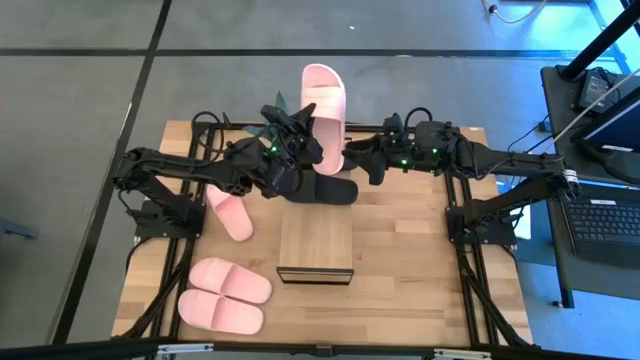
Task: Pick and place slides into the shelf
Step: Put the pink slide under the shelf
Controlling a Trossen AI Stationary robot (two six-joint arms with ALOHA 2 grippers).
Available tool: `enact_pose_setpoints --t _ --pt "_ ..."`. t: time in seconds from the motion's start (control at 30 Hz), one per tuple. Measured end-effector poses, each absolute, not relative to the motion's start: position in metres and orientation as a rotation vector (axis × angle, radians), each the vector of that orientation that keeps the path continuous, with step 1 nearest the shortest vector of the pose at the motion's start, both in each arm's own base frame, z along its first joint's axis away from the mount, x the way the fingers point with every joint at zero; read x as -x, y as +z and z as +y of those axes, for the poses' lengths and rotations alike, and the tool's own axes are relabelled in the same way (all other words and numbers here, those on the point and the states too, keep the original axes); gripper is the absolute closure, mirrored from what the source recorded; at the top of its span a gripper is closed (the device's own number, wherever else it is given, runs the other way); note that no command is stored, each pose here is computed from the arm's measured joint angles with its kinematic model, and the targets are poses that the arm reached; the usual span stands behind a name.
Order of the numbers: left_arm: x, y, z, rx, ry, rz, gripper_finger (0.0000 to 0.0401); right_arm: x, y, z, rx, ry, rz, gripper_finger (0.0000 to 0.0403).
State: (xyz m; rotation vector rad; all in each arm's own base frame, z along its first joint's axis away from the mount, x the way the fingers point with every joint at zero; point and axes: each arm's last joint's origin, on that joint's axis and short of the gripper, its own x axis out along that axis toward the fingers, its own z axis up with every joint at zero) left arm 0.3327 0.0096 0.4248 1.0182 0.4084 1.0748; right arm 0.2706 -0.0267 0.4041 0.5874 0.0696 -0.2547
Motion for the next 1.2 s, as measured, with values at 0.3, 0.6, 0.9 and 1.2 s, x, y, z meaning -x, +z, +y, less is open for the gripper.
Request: enact_pose_setpoints --t 0.3,0.6,0.9,1.2 --pt "-0.332 0.426 0.010 -1.004 1.086 0.394 0.0399 -0.276 0.400 -0.027 -0.587 -0.257 0.082 0.0198" --pt "-0.331 0.429 0.012 -0.993 1.092 0.359 0.0399 -0.286 0.395 -0.027 -0.554 -0.243 0.084 0.0198" --pt "-0.330 0.431 0.015 -0.998 1.117 0.353 0.0399 -0.296 0.389 -0.028 -0.546 -0.229 0.093 0.0219" --pt "-0.329 0.433 0.014 -1.026 1.095 0.331 0.0368 -0.299 0.387 -0.028 -0.466 -0.233 0.098 0.0326"
